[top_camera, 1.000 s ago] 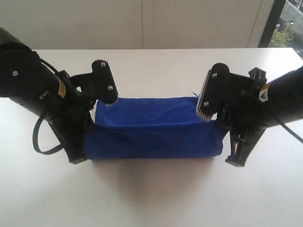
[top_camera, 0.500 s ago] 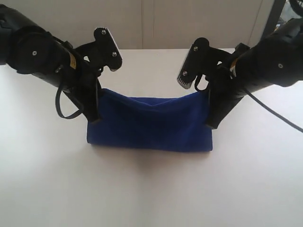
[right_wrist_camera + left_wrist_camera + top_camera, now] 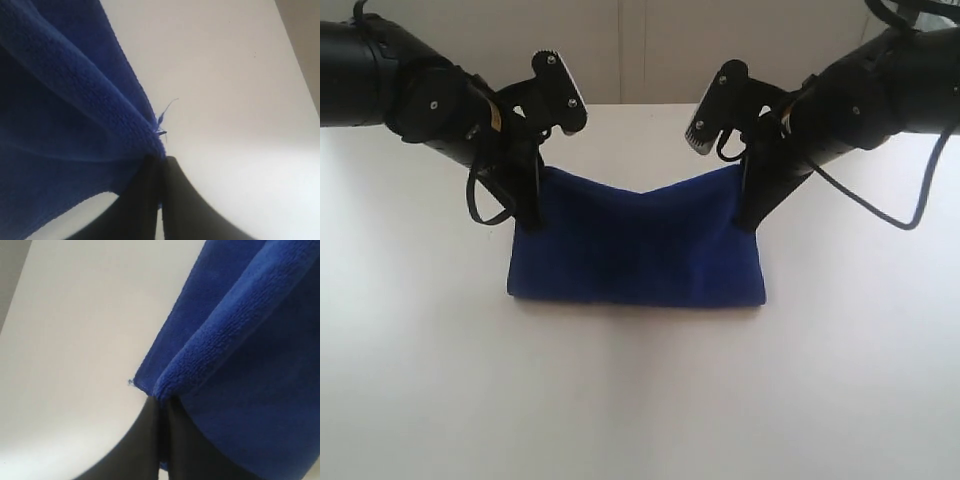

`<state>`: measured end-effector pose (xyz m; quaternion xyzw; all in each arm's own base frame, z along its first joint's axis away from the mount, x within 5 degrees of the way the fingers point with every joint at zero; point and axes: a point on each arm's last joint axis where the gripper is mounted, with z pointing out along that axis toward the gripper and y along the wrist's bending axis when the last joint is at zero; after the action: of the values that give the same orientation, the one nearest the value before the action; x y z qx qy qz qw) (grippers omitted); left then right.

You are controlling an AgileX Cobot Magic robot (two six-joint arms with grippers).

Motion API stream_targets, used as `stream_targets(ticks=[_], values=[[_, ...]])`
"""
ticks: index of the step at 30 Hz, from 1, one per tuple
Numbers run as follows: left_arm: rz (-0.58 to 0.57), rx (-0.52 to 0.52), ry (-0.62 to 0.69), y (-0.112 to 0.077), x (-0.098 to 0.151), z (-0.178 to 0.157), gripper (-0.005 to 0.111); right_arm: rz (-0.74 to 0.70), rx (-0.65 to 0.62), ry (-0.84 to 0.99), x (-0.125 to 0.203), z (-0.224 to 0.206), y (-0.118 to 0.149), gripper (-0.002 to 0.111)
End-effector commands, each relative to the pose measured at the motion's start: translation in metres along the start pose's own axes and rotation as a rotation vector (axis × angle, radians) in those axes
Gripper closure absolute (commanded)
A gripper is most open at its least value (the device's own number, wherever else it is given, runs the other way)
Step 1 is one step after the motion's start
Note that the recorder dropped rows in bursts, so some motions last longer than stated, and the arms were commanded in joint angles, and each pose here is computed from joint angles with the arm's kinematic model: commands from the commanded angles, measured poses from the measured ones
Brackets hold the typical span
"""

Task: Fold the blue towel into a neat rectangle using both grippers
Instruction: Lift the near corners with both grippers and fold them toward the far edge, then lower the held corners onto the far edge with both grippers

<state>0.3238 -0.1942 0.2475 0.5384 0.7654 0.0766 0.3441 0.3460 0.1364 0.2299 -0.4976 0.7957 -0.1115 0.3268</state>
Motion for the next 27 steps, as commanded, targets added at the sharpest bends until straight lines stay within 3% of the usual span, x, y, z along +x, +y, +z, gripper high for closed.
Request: stream_targets(ticks=[1, 15, 27], values=[[-0.008, -0.032, -0.018, 0.011, -0.001, 0.006, 0.107, 0.015, 0.032, -0.012, -0.002, 0.005, -0.014, 0.108], [-0.012, -0.073, -0.080, 0.018, 0.007, 0.046, 0.107, 0.031, 0.030, -0.012, -0.002, 0.054, -0.022, 0.108], [0.039, -0.077, -0.080, 0.015, 0.010, 0.059, 0.107, 0.030, 0.043, -0.043, -0.005, 0.063, -0.022, 0.108]])
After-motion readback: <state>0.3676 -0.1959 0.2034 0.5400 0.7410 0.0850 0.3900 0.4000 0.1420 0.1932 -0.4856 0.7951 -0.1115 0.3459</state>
